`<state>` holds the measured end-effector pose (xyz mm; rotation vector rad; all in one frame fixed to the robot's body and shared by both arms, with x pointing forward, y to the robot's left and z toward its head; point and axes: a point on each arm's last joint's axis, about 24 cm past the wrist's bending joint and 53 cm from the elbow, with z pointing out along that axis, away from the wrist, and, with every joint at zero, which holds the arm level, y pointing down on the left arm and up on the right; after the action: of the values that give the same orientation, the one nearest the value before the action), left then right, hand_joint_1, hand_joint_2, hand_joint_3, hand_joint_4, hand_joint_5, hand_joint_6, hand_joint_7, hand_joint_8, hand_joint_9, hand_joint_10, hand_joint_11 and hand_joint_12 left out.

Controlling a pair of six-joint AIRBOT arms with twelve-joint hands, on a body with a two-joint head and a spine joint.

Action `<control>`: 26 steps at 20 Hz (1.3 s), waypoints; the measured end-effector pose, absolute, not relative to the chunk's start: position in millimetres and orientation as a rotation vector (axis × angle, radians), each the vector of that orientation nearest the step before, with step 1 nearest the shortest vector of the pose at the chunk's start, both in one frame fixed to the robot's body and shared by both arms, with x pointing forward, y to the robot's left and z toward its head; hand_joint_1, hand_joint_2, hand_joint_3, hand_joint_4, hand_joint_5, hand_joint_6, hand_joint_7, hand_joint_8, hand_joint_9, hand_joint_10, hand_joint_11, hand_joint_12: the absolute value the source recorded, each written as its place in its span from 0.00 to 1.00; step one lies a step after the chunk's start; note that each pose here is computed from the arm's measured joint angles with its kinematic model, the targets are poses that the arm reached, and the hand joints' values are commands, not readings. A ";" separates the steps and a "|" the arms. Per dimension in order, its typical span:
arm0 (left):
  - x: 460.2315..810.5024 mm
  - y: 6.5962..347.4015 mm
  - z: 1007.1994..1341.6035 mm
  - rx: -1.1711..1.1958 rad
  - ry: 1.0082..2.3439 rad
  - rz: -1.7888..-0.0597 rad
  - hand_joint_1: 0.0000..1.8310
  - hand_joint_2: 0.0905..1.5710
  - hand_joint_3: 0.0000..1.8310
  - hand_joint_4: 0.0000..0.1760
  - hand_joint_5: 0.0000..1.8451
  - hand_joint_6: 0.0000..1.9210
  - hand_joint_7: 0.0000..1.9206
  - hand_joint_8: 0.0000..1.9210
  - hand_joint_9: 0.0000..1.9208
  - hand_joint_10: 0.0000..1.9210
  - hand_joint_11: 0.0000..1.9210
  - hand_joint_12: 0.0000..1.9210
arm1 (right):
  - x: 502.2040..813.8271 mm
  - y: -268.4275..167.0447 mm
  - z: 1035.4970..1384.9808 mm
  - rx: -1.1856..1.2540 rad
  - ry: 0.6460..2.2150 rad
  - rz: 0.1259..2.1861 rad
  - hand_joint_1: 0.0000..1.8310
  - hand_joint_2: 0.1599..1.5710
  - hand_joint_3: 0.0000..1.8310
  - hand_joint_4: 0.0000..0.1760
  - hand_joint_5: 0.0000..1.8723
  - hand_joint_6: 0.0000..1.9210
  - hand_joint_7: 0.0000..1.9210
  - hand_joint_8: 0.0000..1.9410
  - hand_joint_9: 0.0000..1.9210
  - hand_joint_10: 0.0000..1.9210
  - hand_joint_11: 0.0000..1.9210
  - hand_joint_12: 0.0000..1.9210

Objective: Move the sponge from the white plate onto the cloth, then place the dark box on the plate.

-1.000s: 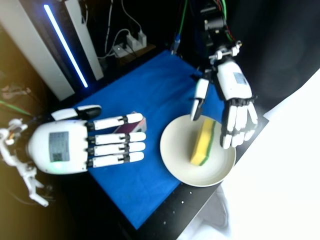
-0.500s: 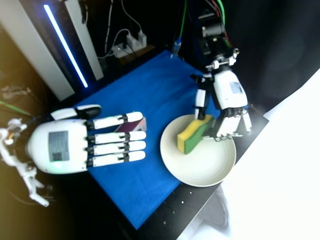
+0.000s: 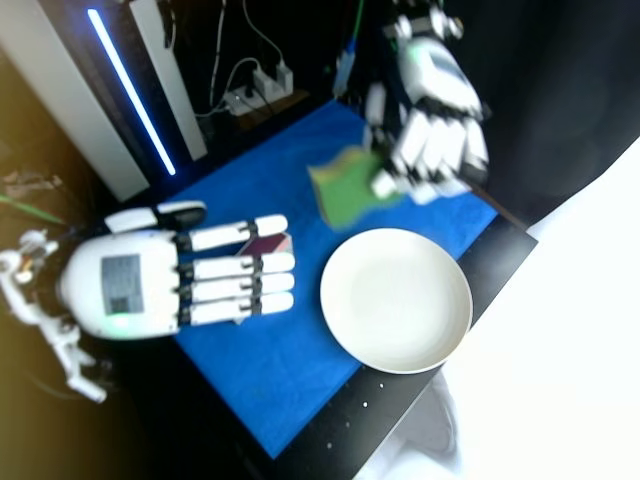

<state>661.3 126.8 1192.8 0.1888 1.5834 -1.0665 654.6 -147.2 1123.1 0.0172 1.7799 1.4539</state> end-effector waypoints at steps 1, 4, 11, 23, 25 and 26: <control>652.9 132.5 1182.5 0.186 1.620 -1.061 0.69 0.68 0.00 0.00 0.62 0.28 0.50 0.63 0.38 0.63 0.24 0.89 | 654.5 -148.1 1124.5 0.019 1.778 1.455 0.24 0.62 0.00 1.00 0.08 0.00 0.05 0.00 0.03 0.01 0.03 0.06; 634.6 146.7 1144.2 0.120 1.752 -1.078 0.70 0.65 0.00 0.00 0.70 0.10 0.54 0.59 0.43 0.63 0.32 0.87 | 655.4 -150.9 1126.0 0.019 1.776 1.447 0.25 0.62 0.00 1.00 0.09 0.00 0.06 0.00 0.04 0.01 0.03 0.06; 629.4 145.9 1094.3 0.046 1.881 -1.066 0.70 0.66 0.00 0.00 0.63 0.23 0.54 0.60 0.37 0.62 0.16 0.88 | 656.0 -151.7 1126.7 0.020 1.774 1.446 0.28 0.62 0.00 1.00 0.08 0.00 0.07 0.00 0.06 0.00 0.05 0.08; 620.1 142.0 1106.8 0.045 1.832 -1.098 0.36 0.61 0.00 0.00 0.30 0.00 0.32 0.07 0.28 0.22 0.11 0.57 | 683.4 -175.1 1111.7 0.036 1.827 1.309 0.30 0.56 0.00 0.98 0.11 0.00 0.10 0.00 0.11 0.00 0.01 0.32; 617.3 144.0 1122.9 0.046 1.786 -1.117 0.34 0.60 0.00 0.00 0.29 0.00 0.32 0.01 0.29 0.09 0.09 0.49 | 685.7 -162.0 1106.2 -0.059 1.877 1.243 0.33 0.55 0.00 1.00 0.11 0.00 0.08 0.00 0.09 0.00 0.00 0.37; 614.7 144.1 1130.4 0.051 1.761 -1.129 0.35 0.60 0.00 0.02 0.28 0.00 0.30 0.00 0.30 0.05 0.11 0.48 | 688.3 -157.0 1109.4 -0.088 1.878 1.226 0.33 0.55 0.00 1.00 0.10 0.00 0.08 0.00 0.09 0.00 0.00 0.36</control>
<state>614.7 144.1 1130.4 0.0511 1.7606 -1.1293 688.3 -157.0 1109.4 -0.0883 1.8778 1.2260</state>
